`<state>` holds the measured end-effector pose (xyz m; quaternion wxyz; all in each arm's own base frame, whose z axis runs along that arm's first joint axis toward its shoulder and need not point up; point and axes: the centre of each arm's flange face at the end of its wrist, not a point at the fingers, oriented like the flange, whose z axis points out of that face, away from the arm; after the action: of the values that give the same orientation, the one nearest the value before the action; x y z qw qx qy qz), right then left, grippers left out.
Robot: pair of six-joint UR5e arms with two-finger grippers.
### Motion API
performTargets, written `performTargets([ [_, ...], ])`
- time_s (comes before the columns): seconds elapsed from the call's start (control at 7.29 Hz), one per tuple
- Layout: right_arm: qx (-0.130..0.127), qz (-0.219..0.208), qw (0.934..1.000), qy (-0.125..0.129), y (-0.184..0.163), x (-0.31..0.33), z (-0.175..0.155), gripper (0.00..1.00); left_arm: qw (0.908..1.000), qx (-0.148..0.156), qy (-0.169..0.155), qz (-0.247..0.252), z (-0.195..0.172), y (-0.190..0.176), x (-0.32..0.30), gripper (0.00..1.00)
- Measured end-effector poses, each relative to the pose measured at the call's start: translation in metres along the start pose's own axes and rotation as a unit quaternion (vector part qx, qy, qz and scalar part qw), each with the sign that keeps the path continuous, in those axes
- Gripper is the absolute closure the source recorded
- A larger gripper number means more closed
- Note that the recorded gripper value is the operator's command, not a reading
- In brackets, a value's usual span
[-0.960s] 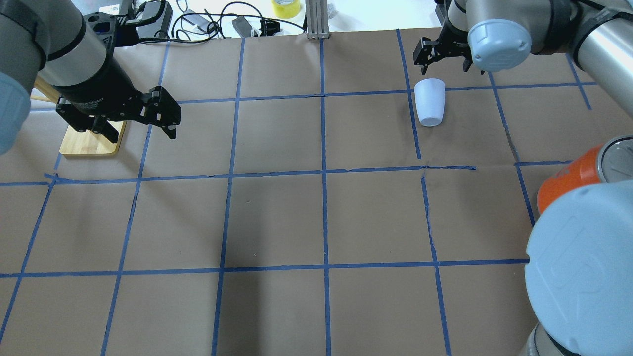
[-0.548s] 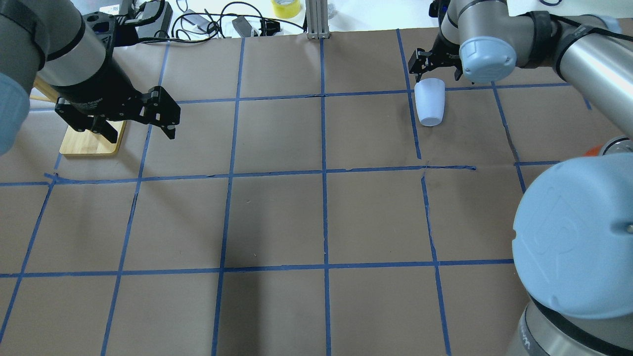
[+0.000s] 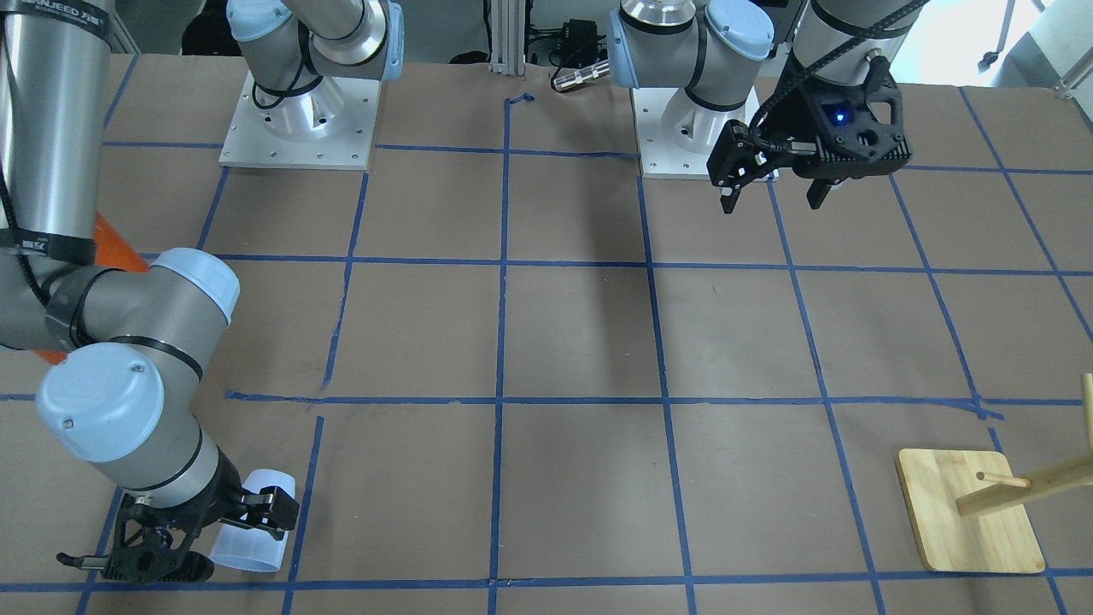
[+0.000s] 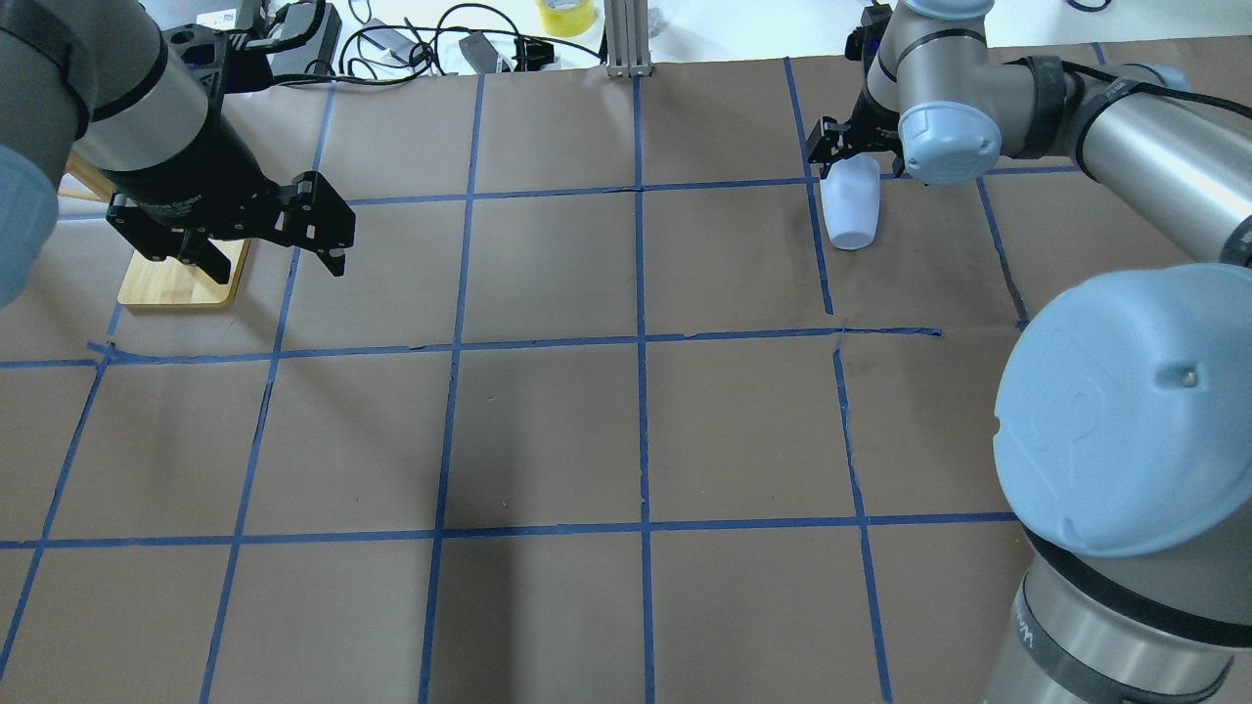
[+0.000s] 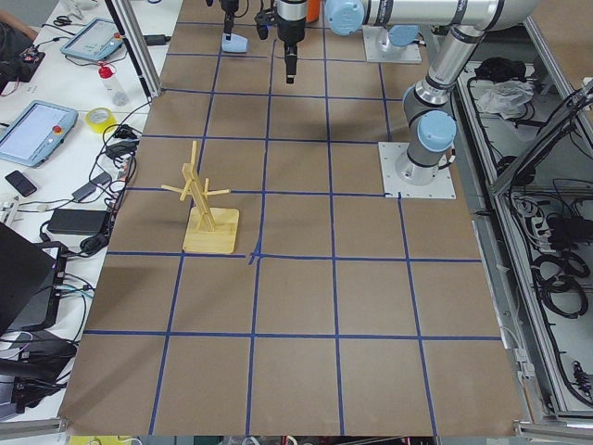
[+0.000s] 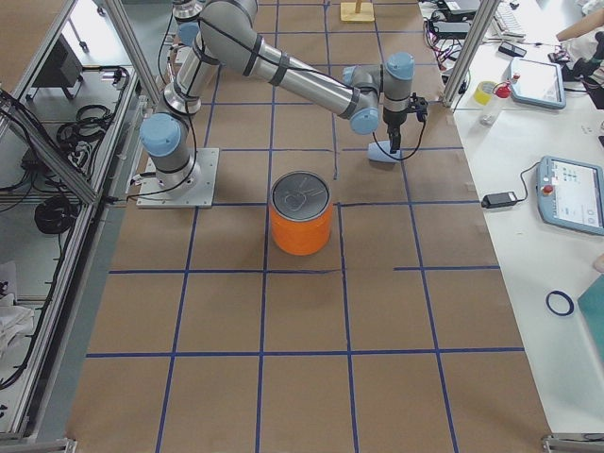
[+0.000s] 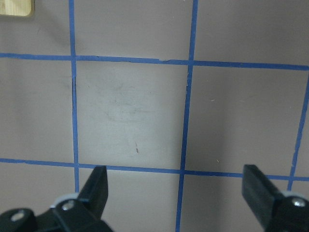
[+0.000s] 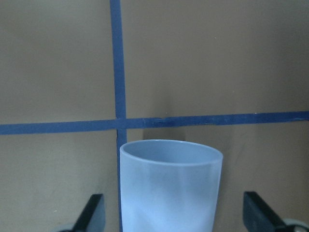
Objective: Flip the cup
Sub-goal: 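Lower the right gripper over the upside-down white cup, then close the right gripper on the white cup and lift it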
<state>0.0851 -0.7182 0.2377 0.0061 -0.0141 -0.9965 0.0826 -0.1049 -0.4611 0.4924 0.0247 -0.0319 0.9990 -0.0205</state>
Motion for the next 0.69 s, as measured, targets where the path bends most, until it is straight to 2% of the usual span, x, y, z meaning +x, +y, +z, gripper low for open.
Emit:
performTargets([
  [0.41, -0.006, 0.0, 1.0, -0.002, -0.001, 0.0, 0.027, 0.01, 1.0, -0.004, 0.0, 0.0, 0.005, 0.0, 0.0, 0.0],
  [0.69, -0.013, 0.0, 0.9999, -0.002, 0.0, 0.0, 0.039, 0.12, 1.0, -0.006, -0.002, 0.0, 0.006, 0.002, 0.0, 0.0],
])
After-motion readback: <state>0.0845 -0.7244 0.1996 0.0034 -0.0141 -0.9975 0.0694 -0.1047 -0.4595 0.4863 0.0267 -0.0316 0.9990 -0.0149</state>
